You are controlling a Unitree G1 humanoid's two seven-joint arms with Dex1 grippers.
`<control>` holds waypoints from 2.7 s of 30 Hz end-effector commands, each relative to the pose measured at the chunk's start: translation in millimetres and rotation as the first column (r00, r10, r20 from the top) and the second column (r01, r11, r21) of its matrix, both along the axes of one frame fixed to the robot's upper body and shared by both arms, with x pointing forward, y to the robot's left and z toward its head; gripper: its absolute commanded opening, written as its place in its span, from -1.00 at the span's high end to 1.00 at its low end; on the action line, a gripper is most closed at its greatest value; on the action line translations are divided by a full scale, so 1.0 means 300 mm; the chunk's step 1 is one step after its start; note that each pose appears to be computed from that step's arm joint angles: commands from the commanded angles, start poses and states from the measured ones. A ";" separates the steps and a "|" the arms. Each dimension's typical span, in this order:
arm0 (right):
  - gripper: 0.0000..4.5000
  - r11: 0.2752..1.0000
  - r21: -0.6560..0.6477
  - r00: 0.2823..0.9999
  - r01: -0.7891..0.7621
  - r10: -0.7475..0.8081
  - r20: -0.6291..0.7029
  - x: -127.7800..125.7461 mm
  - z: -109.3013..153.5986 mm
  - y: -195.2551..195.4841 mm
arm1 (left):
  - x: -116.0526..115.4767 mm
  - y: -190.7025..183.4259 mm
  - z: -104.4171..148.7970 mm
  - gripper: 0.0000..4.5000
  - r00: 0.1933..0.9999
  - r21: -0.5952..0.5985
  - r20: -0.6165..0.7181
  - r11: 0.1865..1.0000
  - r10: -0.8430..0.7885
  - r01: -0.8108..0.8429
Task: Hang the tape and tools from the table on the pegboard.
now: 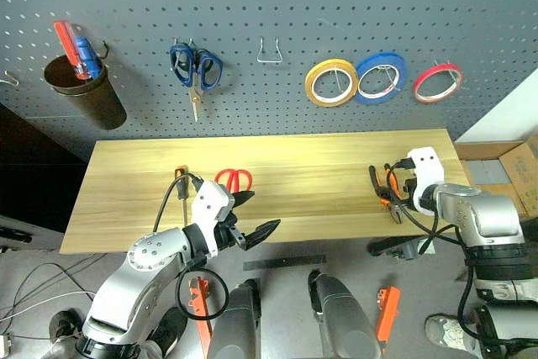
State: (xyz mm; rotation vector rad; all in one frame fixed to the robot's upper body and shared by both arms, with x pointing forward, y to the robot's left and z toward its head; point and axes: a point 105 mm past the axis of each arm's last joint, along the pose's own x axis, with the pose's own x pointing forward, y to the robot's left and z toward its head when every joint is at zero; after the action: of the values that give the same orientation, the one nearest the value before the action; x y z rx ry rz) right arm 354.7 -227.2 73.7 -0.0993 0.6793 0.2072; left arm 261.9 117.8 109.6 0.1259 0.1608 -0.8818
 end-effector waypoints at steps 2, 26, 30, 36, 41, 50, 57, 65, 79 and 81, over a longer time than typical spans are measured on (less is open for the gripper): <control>-0.98 0.999 -0.025 0.999 0.037 -0.038 -0.011 0.011 -0.006 -0.018 | -0.017 -0.023 0.039 -1.00 0.999 -0.011 0.044 0.999 -0.031 0.032; -0.98 0.992 -0.101 0.995 0.072 -0.078 -0.054 0.085 -0.082 -0.020 | -0.030 -0.028 0.059 -1.00 0.998 -0.009 0.050 1.000 -0.025 0.025; -0.98 0.989 -0.121 0.993 0.085 -0.093 -0.066 0.084 -0.101 -0.036 | -0.027 -0.029 0.062 -1.00 0.998 -0.005 0.054 1.000 -0.021 0.021; -0.98 0.987 -0.132 0.993 0.090 -0.099 -0.061 0.092 -0.122 -0.042 | -0.026 -0.025 0.069 -1.00 0.998 -0.005 0.061 1.000 -0.017 0.017; -0.71 0.985 -0.142 0.992 0.101 -0.110 -0.060 0.096 -0.127 -0.050 | -0.024 -0.023 0.071 -1.00 0.998 -0.004 0.063 1.000 -0.014 0.014; 0.00 0.986 -0.145 0.993 0.086 -0.097 -0.070 0.091 -0.122 -0.050 | -0.022 -0.017 0.068 -1.00 0.998 -0.006 0.062 1.000 -0.005 0.006; 0.00 0.990 -0.140 0.997 0.008 -0.018 -0.069 0.075 -0.086 -0.028 | -0.014 -0.003 0.068 -1.00 0.997 -0.011 0.071 1.000 0.018 -0.017; 0.00 0.889 0.035 0.889 -0.456 0.457 -0.018 -0.033 0.027 0.218 | -0.001 0.075 0.123 -1.00 0.979 -0.116 0.120 0.982 0.166 -0.152; 0.00 0.614 0.111 0.575 -0.782 0.640 0.509 -0.021 0.433 0.614 | 0.024 0.120 0.268 -1.00 0.910 -0.220 0.289 0.946 0.298 -0.239; 0.00 0.600 0.102 0.524 -0.793 0.588 0.616 -0.008 0.535 0.650 | 0.035 0.111 0.287 -1.00 0.906 -0.242 0.302 0.943 0.298 -0.230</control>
State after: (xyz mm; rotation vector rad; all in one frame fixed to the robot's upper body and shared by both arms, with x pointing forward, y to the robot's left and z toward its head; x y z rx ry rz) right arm 351.4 -33.0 194.8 -0.0799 0.1499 1.0861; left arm 275.7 158.3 179.3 0.0579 -0.1501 -0.5670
